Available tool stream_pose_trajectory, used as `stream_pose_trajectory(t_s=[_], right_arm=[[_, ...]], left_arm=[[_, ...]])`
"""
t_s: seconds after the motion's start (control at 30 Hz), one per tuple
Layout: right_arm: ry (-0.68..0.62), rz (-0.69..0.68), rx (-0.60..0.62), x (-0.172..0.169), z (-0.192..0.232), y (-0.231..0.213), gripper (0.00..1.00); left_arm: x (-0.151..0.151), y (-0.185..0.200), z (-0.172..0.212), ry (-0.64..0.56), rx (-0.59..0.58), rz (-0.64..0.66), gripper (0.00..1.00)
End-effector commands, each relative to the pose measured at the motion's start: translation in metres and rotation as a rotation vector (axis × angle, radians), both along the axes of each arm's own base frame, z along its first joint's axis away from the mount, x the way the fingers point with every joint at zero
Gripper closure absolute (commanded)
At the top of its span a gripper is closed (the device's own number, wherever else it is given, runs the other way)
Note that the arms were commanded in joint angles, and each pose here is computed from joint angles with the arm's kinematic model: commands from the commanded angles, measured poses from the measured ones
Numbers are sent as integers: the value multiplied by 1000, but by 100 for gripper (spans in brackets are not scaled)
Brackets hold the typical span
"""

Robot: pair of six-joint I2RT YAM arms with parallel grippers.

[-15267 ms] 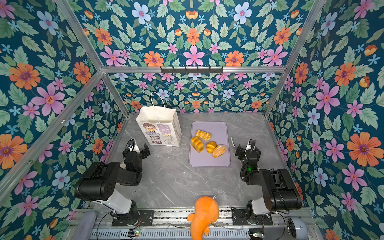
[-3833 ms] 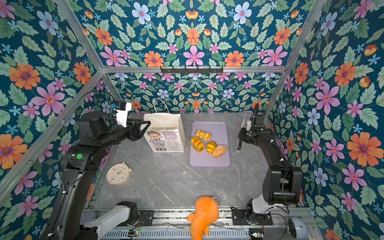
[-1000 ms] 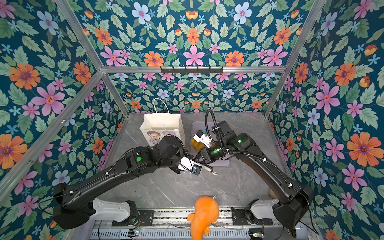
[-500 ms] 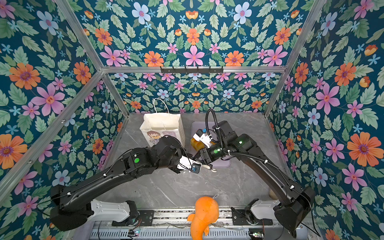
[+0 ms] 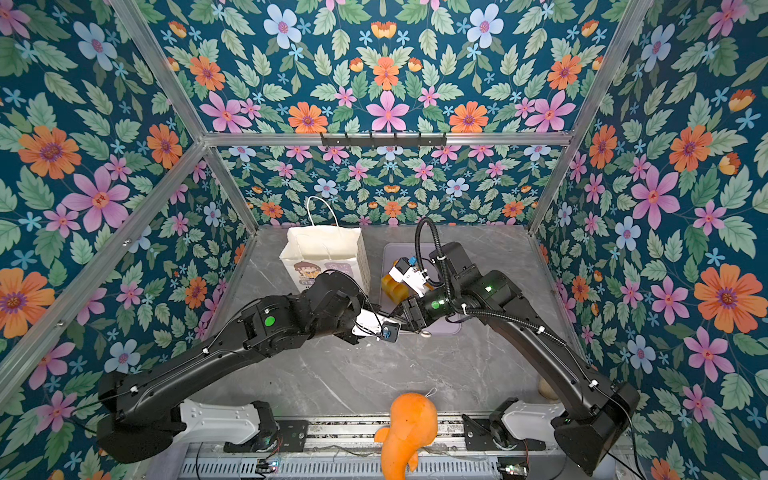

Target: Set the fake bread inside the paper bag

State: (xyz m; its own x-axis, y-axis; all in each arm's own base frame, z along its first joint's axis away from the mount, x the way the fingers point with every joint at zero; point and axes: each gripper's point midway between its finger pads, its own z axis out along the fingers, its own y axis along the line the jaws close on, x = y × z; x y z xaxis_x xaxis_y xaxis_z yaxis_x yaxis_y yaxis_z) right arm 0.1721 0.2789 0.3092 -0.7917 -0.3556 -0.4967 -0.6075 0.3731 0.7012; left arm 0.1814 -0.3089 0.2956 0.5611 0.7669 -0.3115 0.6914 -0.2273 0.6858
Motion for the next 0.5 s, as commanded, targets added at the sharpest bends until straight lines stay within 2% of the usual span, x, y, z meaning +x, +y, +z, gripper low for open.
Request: stream_pose_trajectory(t_s=[0.0,0.47], right_arm=[[-2,2,-14,1,-6,0,49],[-2,15,11,5,-3,6,49]], left_arm=[[1,0,3,6,-15,16,82],[-5,-6,-7,23,6,-37,83]])
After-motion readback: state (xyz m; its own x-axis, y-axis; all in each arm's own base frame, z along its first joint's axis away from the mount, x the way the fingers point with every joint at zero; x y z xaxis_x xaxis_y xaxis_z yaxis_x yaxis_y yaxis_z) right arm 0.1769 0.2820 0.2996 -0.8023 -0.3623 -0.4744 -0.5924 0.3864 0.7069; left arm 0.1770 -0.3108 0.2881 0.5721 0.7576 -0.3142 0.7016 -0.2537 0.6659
